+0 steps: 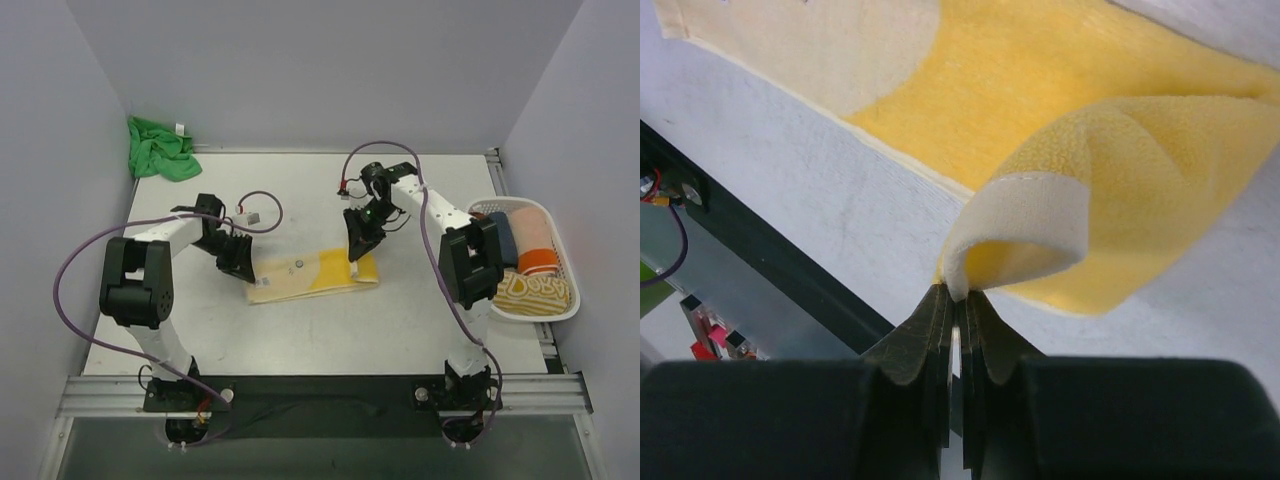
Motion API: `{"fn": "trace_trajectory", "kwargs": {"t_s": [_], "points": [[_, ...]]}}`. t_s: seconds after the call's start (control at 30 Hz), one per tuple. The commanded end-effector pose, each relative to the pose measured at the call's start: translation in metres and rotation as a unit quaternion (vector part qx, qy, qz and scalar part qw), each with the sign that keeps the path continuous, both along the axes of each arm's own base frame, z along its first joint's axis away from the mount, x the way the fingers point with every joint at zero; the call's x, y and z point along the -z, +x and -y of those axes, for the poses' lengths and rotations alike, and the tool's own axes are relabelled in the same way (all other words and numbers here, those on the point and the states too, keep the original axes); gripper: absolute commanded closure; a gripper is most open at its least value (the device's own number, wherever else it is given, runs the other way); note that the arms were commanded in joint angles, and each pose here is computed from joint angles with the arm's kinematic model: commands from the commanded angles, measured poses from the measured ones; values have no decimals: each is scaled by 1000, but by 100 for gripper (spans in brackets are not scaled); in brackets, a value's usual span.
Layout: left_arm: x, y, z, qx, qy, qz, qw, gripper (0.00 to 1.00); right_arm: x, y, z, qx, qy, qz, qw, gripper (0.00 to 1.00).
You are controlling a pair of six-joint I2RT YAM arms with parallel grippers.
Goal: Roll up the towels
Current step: Fold the towel
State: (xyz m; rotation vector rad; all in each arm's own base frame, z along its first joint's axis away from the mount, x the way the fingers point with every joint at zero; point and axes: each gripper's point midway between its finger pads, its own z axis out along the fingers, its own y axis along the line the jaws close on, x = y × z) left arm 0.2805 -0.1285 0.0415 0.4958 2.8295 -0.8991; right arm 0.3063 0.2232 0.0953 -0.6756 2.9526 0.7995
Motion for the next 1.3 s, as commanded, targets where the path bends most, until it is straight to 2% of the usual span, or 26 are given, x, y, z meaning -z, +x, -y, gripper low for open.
{"fn": "trace_trajectory", "kwargs": {"t_s": [0.0, 0.6, 0.83, 0.93, 0.97, 1.07, 1.17, 1.27], "points": [[-6, 10, 5, 1, -12, 20, 1000, 75, -4, -4, -14, -7, 8, -23, 1000, 100], [-1, 0, 2, 3, -9, 13, 1000, 72, 32, -19, -41, -31, -9, -70, 997, 100], [-7, 1, 4, 5, -16, 20, 1000, 67, 43, -17, -48, -40, -16, -75, 996, 100], [-18, 1, 10, 10, -43, 28, 999, 59, 44, -17, -49, -41, -15, -78, 996, 85], [-25, 1, 12, 10, -51, 37, 998, 58, 43, -16, -50, -42, -12, -76, 996, 74], [-41, -1, 18, 17, -74, 52, 996, 57, 25, -13, -55, -42, 8, -59, 997, 65], [-52, -5, 19, 30, -80, 72, 994, 58, -4, -8, -56, -43, 42, -32, 998, 62], [-52, -9, 18, 39, -65, 83, 994, 61, -27, 1, -47, -30, 59, -5, 998, 64]]}}
